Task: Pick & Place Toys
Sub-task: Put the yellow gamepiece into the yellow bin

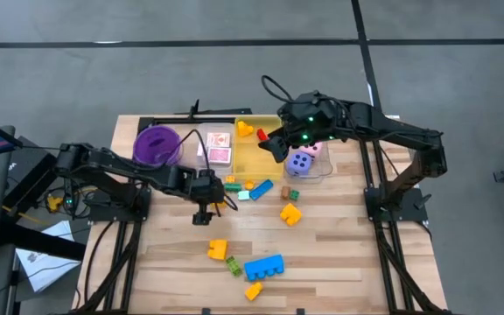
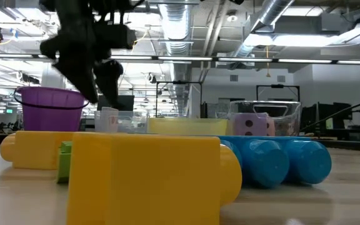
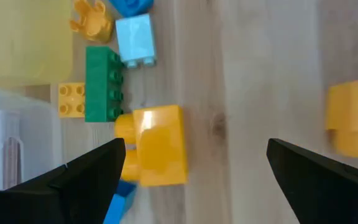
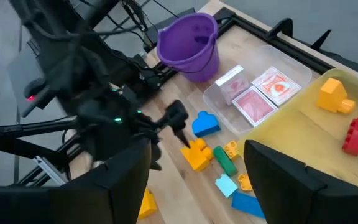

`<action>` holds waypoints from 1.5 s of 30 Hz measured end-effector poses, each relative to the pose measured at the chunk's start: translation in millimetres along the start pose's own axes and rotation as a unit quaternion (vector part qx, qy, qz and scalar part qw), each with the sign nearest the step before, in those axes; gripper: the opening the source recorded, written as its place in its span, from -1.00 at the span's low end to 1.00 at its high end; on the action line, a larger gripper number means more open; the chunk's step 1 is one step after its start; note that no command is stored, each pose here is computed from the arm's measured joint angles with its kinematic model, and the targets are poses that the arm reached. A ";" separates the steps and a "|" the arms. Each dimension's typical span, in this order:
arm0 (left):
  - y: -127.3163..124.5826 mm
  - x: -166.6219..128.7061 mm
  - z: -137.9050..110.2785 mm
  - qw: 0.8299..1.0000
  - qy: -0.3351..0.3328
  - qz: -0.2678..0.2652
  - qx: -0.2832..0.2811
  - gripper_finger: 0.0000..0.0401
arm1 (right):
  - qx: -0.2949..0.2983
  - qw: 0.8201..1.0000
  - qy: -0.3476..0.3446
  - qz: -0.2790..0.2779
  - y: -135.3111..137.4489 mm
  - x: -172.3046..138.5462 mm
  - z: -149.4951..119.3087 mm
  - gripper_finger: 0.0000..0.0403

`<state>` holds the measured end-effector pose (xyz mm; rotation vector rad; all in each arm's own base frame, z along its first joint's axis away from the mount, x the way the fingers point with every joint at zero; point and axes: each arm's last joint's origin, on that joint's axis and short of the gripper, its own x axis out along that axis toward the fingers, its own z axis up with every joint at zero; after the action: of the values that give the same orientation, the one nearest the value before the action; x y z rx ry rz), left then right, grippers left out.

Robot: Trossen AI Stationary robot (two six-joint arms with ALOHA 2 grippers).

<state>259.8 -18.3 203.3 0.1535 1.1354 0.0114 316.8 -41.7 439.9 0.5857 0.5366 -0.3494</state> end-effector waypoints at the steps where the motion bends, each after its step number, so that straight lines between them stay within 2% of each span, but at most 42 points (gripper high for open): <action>1: 1.2 4.6 -3.6 1.000 -0.002 0.001 0.002 0.92 | 0.000 1.000 -0.001 0.002 0.5 -2.5 -0.2 0.24; 7: 12.4 23.2 -20.5 1.000 -0.009 0.003 -0.018 0.91 | 0.000 1.000 -0.004 0.001 -0.4 -11.0 -0.2 0.24; 13: 22.7 40.5 -26.3 0.999 -0.016 0.005 -0.041 0.91 | -0.003 1.000 -0.003 0.000 -0.5 -10.5 -0.4 0.24; 21: 26.7 67.1 -34.1 0.997 0.036 0.013 -0.061 0.91 | -0.005 1.000 0.006 -0.005 -1.7 -10.3 -2.0 0.24; 26: 26.6 68.7 -33.8 0.996 0.037 0.008 -0.076 0.90 | -0.006 1.000 0.011 -0.008 -2.3 -10.4 -2.9 0.24; 31: 26.6 64.9 -32.8 0.996 0.027 0.006 -0.086 0.76 | -0.006 1.000 0.010 -0.008 -2.2 -10.3 -2.8 0.24; 40: 26.5 64.8 -33.3 0.995 0.029 0.005 -0.091 0.31 | -0.005 1.000 0.010 -0.008 -2.2 -10.3 -2.7 0.24; 45: 26.2 63.6 -33.1 0.995 0.028 0.002 -0.100 0.29 | -0.005 1.000 0.009 -0.008 -2.1 -10.3 -2.7 0.24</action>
<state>258.5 16.9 135.6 -0.0222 1.1835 0.1341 306.5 -40.1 443.0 0.5762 0.5610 -0.3557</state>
